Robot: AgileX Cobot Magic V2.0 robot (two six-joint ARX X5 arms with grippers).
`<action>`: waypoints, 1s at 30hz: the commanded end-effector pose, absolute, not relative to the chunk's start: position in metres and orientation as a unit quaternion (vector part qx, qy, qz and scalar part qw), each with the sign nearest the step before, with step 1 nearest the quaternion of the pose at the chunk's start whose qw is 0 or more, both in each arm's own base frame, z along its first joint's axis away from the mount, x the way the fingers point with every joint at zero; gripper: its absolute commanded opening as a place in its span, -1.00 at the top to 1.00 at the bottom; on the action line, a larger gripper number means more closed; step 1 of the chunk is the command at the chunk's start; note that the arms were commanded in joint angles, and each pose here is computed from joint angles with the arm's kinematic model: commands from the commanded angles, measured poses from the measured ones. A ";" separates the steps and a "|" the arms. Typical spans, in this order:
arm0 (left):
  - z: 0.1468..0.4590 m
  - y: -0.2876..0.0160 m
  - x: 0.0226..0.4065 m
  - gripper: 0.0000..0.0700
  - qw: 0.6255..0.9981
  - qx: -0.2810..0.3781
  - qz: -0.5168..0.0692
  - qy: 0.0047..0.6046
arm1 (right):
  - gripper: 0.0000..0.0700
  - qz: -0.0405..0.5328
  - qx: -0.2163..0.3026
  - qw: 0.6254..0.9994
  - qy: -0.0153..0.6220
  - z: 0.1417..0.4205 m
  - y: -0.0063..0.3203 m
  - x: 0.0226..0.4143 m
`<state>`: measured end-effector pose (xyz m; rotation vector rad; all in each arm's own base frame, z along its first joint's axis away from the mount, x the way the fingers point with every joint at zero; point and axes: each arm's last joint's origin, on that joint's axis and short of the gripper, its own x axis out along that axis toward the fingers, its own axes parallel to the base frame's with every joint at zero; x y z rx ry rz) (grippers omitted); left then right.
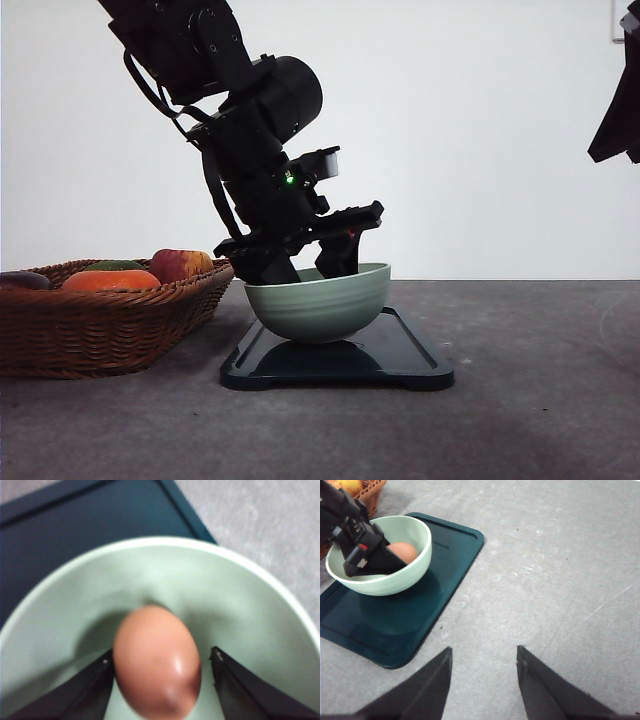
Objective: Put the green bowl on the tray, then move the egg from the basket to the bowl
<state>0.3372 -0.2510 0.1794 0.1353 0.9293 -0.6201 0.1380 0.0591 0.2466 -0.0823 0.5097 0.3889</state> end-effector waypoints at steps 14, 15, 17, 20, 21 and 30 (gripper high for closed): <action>0.248 -0.256 0.343 -0.12 0.840 0.104 -0.312 0.432 | 0.27 0.194 -0.042 0.949 0.246 0.247 0.060 0.139; 0.252 -0.252 0.342 -0.11 0.838 0.108 -0.312 0.435 | 0.27 0.194 -0.042 0.949 0.246 0.247 0.060 0.139; 0.260 -0.243 0.338 -0.11 0.836 0.112 -0.308 0.440 | 0.27 0.194 -0.042 0.949 0.246 0.248 0.060 0.139; 0.273 -0.227 0.333 -0.11 0.843 0.106 -0.299 0.435 | 0.27 0.194 -0.041 0.949 0.244 0.248 0.060 0.139; 0.277 -0.221 0.330 -0.11 0.847 0.102 -0.296 0.431 | 0.27 0.194 -0.041 0.950 0.243 0.248 0.060 0.139; 0.287 -0.157 0.289 -0.11 0.890 0.066 -0.264 0.366 | 0.27 0.194 -0.041 0.950 0.241 0.248 0.060 0.139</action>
